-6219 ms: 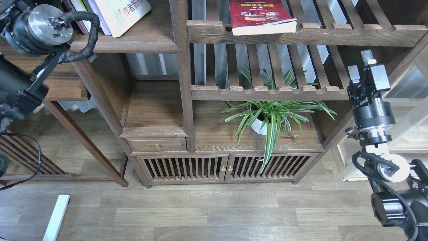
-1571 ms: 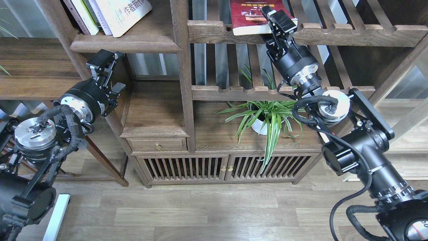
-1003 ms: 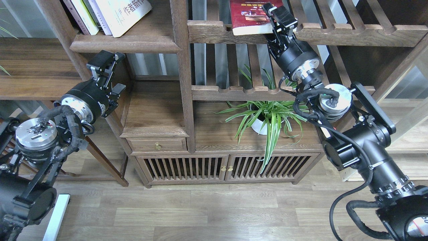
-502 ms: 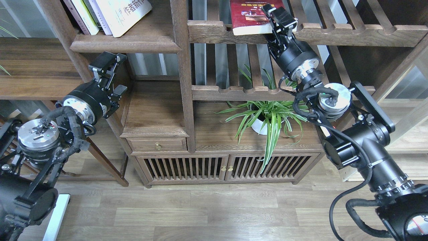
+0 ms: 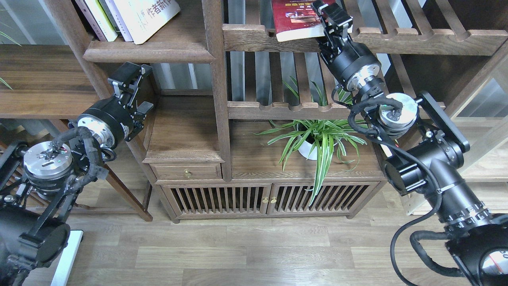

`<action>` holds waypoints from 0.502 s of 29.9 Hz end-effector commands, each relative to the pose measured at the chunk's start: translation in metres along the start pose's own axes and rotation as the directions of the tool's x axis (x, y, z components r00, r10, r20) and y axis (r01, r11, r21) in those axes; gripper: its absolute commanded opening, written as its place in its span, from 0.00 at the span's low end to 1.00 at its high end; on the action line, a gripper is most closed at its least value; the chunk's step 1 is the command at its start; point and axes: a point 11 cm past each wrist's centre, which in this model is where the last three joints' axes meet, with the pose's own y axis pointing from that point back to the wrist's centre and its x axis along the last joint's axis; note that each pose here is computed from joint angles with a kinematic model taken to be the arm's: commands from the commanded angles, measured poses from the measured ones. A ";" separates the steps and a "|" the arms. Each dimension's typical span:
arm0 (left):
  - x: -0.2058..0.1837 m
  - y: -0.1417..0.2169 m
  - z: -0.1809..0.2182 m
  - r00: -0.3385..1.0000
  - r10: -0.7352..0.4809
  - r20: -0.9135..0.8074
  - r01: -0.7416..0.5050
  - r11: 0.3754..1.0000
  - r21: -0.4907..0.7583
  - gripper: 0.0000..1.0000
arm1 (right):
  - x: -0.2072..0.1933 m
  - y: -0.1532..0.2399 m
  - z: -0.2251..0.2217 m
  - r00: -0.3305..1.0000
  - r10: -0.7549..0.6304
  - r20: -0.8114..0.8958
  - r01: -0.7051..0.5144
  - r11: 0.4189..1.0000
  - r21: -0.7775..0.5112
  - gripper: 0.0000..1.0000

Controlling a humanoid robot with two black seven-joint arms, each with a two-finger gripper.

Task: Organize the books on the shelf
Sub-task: 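Grasp the red book's top edge with the right gripper and tilt it out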

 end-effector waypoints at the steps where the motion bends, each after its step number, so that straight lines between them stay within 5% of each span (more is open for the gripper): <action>1: 0.001 0.000 0.000 1.000 0.002 0.000 -0.002 1.000 -0.001 0.98 | 0.004 -0.001 0.001 1.000 0.010 -0.001 -0.010 1.000 0.001 0.60; 11: 0.001 0.000 0.000 1.000 0.002 0.002 -0.002 1.000 -0.001 0.99 | 0.007 -0.001 -0.003 1.000 0.009 -0.004 -0.009 1.000 0.015 0.40; 15: 0.001 0.000 0.000 1.000 0.002 0.000 -0.002 1.000 -0.001 0.98 | 0.003 -0.001 -0.003 0.999 -0.044 -0.003 0.044 0.999 0.018 0.20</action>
